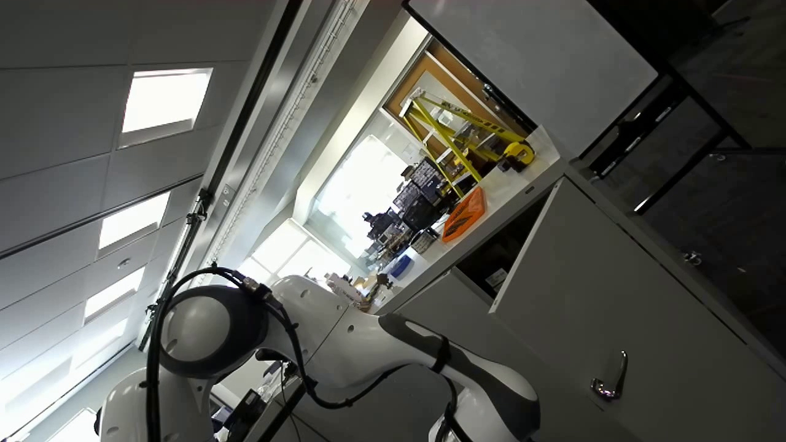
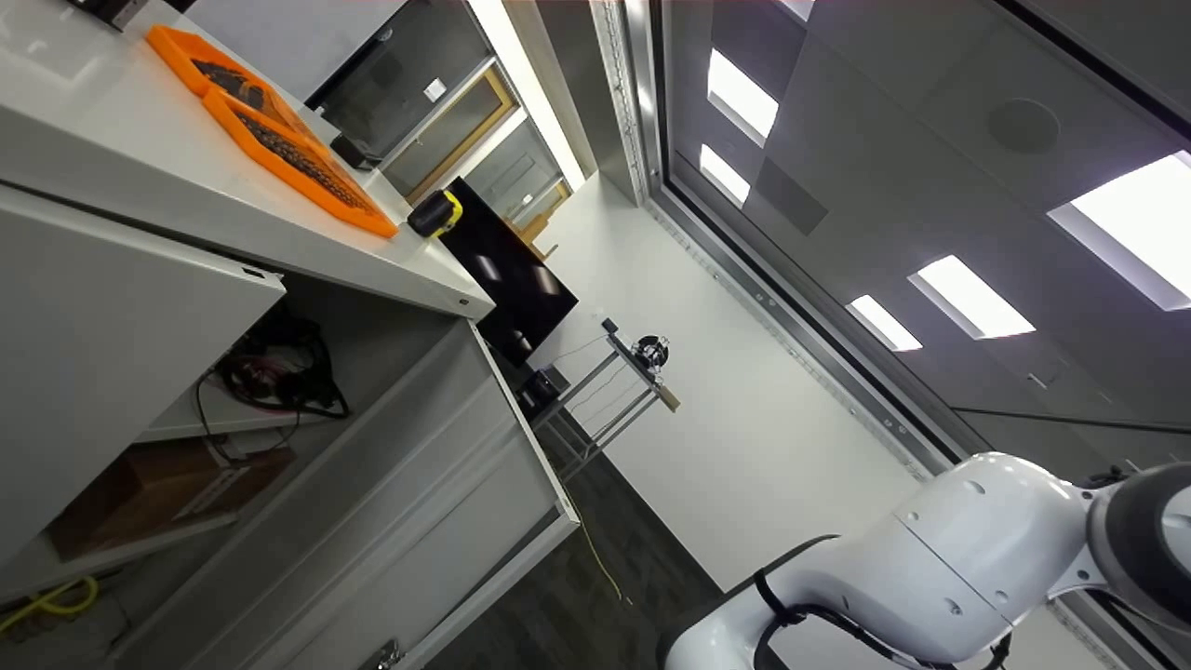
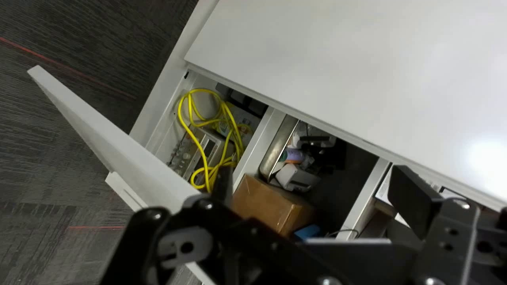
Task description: Open the drawer door on the right
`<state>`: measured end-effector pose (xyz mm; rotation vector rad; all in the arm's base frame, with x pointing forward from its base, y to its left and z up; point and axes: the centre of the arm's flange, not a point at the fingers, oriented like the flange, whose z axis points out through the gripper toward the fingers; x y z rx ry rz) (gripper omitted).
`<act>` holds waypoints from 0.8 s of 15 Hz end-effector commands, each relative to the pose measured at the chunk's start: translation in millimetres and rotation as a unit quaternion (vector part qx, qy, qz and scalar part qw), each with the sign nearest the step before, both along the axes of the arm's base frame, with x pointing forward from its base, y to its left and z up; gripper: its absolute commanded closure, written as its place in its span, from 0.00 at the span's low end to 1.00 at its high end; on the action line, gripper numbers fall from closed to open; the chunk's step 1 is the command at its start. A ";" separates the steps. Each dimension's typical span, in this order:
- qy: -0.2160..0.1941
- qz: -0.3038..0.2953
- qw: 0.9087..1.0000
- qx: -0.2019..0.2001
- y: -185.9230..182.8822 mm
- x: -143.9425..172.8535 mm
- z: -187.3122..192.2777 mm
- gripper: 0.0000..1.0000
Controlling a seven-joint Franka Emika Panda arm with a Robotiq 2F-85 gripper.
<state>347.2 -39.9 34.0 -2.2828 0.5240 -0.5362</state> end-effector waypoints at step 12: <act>-0.151 0.067 0.984 -0.060 129.5 63.7 26.3 0.32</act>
